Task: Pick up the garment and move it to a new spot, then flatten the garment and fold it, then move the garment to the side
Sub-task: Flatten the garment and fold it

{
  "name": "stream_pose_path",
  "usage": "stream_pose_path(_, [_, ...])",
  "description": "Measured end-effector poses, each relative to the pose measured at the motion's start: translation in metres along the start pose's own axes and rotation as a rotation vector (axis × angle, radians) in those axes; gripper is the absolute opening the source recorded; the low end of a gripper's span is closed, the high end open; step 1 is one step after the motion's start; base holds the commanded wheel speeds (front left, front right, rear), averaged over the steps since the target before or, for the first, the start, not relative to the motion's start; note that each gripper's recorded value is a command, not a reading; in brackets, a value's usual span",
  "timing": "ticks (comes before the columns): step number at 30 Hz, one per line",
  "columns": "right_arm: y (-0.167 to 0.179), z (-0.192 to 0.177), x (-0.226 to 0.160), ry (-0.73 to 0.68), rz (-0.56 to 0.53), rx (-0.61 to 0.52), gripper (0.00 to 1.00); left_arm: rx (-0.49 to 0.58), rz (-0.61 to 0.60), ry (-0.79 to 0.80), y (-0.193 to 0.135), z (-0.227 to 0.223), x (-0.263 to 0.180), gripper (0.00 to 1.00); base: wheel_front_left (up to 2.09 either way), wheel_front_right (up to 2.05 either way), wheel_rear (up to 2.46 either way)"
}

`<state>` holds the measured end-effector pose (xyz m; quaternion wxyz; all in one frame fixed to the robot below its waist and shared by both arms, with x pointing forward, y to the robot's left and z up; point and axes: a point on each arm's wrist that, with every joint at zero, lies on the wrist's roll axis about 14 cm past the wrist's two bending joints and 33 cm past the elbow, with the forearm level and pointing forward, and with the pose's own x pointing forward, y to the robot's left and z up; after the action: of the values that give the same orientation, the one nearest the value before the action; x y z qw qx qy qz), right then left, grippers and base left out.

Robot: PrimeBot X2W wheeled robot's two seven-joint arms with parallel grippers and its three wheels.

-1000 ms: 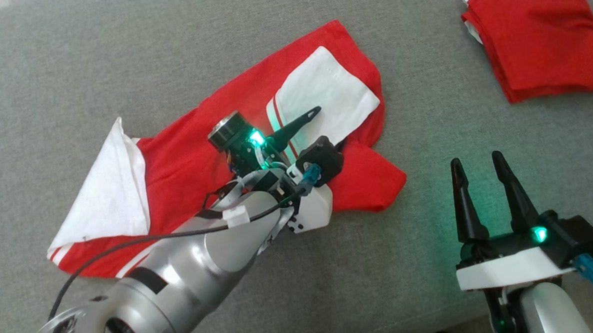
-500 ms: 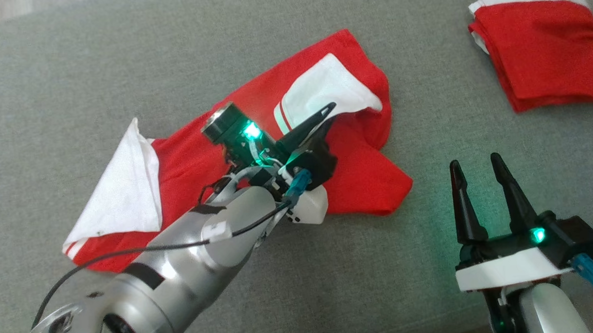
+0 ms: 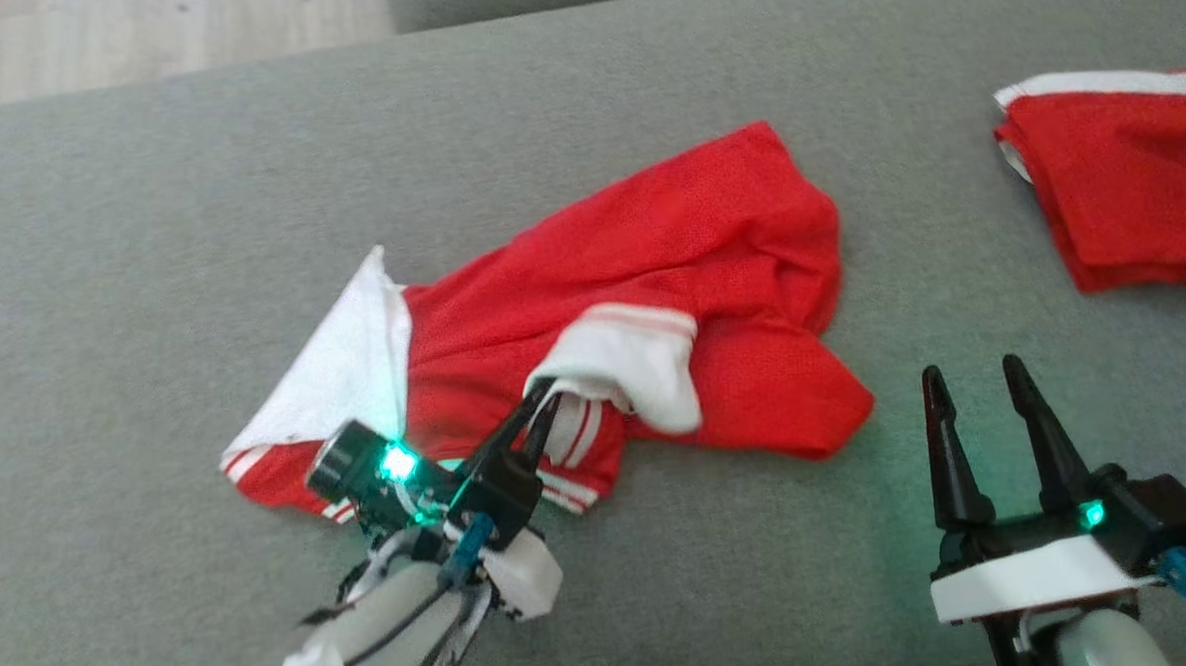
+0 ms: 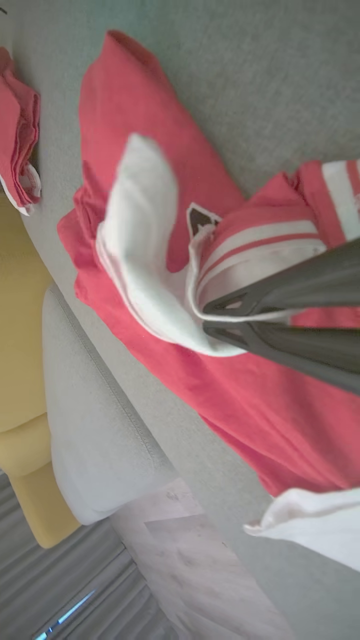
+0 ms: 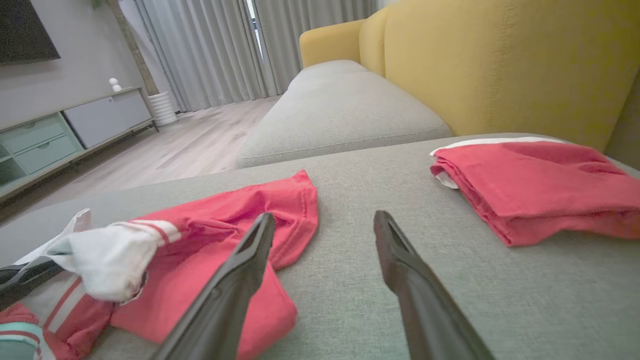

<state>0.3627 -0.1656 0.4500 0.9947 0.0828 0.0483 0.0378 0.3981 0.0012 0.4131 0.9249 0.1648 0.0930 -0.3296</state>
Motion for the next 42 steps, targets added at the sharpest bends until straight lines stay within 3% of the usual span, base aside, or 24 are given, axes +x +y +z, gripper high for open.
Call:
stream_pose_path(8, [0.017,0.001,0.006,-0.004,0.056,0.003,1.00,-0.043,0.041,-0.049,0.001,0.014,-0.012,0.00,0.00,0.00,0.00])
stream_pose_path(15, [0.019,-0.006,0.005,0.016,0.060,0.006,1.00,-0.004,0.020,-0.171,0.015,0.064,0.022,0.00,0.00,0.00,0.00])
stream_pose_path(16, [0.018,-0.006,0.004,0.018,0.057,0.006,1.00,-0.004,0.020,-0.167,0.019,0.065,0.026,0.08,0.00,0.00,0.00])
stream_pose_path(17, [0.017,-0.006,0.003,0.019,0.052,0.005,1.00,-0.006,0.017,-0.153,0.020,0.063,0.029,0.32,0.00,0.00,0.00])
stream_pose_path(18, [0.015,-0.006,0.002,0.019,0.047,0.005,1.00,-0.004,0.013,-0.135,0.020,0.058,0.031,0.57,0.00,0.00,0.00])
stream_pose_path(19, [0.014,-0.007,0.001,0.020,0.042,0.004,1.00,-0.003,0.014,-0.116,0.020,0.053,0.033,0.98,0.00,0.00,0.00])
stream_pose_path(33, [0.010,0.000,-0.002,0.000,0.028,0.002,1.00,0.046,0.036,-0.031,0.014,0.015,0.015,1.00,0.00,0.00,0.00])
stream_pose_path(42, [0.017,0.003,-0.002,-0.011,0.051,0.004,1.00,0.106,0.055,-0.072,0.011,0.023,-0.001,1.00,0.00,0.00,0.00])
